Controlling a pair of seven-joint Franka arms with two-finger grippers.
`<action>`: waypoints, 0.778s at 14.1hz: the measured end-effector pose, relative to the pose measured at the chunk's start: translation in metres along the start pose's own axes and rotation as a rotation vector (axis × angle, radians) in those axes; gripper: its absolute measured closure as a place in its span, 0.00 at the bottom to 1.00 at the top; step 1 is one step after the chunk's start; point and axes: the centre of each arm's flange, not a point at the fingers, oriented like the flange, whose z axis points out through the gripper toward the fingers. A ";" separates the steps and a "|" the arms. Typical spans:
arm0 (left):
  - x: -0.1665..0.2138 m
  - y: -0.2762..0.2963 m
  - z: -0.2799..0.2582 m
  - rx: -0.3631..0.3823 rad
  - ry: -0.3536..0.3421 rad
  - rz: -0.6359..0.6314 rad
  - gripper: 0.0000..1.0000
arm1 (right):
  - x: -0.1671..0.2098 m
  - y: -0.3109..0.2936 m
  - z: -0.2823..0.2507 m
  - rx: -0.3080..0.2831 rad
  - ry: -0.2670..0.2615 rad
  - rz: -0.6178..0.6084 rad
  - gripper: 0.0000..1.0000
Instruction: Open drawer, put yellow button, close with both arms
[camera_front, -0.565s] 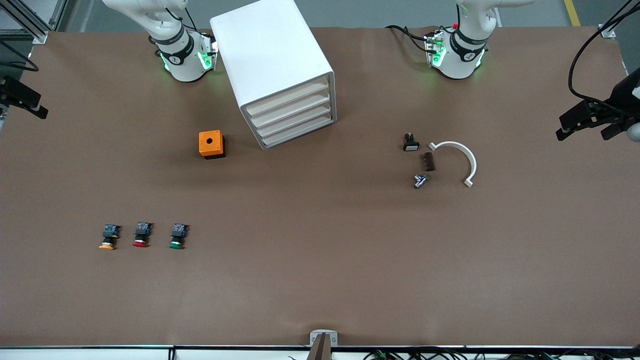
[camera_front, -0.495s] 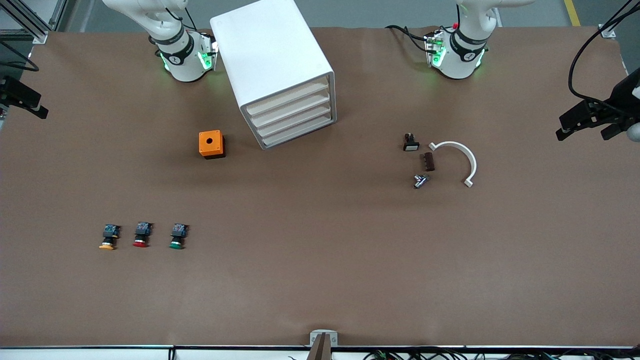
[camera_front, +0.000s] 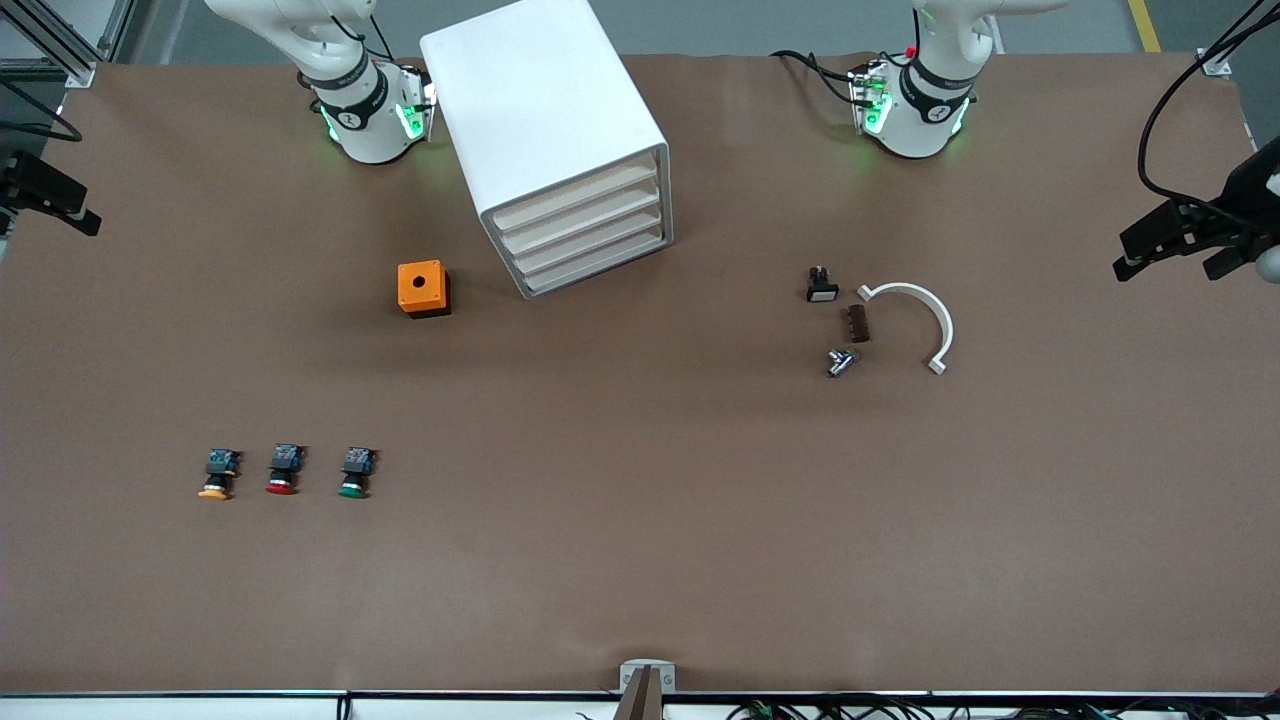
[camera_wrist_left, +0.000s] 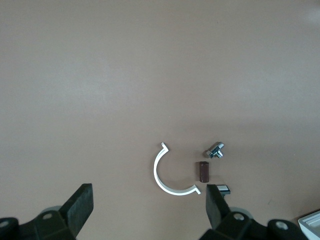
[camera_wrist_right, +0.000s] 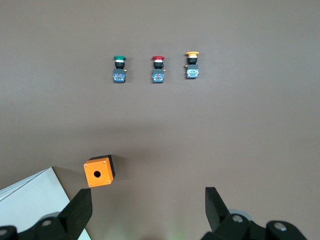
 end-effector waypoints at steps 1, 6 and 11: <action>0.003 0.000 0.003 0.000 -0.004 -0.001 0.00 | 0.000 -0.001 0.000 0.000 -0.002 -0.001 0.00; 0.029 0.000 0.049 0.001 -0.075 0.000 0.00 | -0.001 -0.003 0.001 0.001 -0.015 -0.006 0.00; 0.050 0.046 0.131 0.015 -0.207 -0.056 0.00 | -0.002 -0.003 0.002 0.001 -0.016 -0.005 0.00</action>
